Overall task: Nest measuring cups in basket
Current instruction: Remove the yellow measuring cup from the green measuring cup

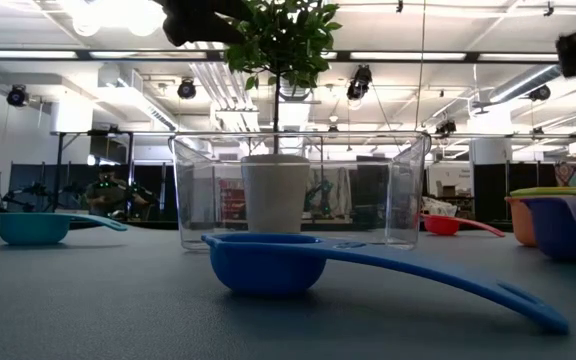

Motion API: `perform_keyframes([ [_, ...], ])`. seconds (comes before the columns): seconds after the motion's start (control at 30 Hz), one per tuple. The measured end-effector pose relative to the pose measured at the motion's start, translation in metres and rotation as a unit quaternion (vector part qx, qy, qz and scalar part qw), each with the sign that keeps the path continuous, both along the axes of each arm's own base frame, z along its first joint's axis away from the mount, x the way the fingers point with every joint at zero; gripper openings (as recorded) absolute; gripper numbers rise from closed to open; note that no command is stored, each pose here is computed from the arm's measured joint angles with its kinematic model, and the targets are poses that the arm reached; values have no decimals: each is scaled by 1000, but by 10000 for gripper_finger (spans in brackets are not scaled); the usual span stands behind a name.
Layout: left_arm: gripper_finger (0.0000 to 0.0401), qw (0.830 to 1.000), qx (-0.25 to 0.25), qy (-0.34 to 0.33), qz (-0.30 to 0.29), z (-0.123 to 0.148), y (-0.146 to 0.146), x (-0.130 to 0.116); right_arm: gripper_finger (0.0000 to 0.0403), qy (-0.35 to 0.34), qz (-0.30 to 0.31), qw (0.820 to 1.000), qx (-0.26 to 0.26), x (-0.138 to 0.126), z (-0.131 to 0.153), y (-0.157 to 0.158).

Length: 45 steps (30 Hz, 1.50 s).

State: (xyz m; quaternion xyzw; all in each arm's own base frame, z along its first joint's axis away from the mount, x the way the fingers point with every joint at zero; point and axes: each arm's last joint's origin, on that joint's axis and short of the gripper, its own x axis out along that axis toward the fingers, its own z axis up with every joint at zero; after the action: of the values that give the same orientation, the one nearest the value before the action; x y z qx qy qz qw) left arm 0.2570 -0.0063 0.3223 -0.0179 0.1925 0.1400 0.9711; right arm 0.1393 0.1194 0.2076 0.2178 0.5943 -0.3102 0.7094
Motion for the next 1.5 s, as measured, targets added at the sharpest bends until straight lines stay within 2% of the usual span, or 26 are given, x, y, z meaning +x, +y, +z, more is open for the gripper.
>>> perform_keyframes([
  [0.33, 262, 1000, 10, 2, -4, 0, 0, 0, 275, 17, -38, 999, -21, -4, -14, -7],
  [0.53, 262, 1000, 12, 5, -5, -1, 0, 0, 281, 33, -47, 998, -33, -6, -24, -14],
  [0.7, 262, 1000, 12, 5, -5, -1, 0, 0, 224, 36, -30, 998, -36, -7, -25, -16],
  [1.0, 262, 1000, 13, 5, -5, -1, 0, 0, 32, -11, -15, 999, -34, -9, -11, -21],
  [1.03, 262, 1000, 13, 5, -5, -1, 0, 0, 21, -20, -15, 999, -34, -10, -9, -22],
  [1.23, 262, 1000, 12, 5, -5, -1, 0, 0, 8, -50, -16, 998, -34, -11, 2, -24],
  [1.5, 262, 1000, 12, 5, -5, -1, 0, 0, 14, -33, -12, 999, -25, -12, 6, -24],
])
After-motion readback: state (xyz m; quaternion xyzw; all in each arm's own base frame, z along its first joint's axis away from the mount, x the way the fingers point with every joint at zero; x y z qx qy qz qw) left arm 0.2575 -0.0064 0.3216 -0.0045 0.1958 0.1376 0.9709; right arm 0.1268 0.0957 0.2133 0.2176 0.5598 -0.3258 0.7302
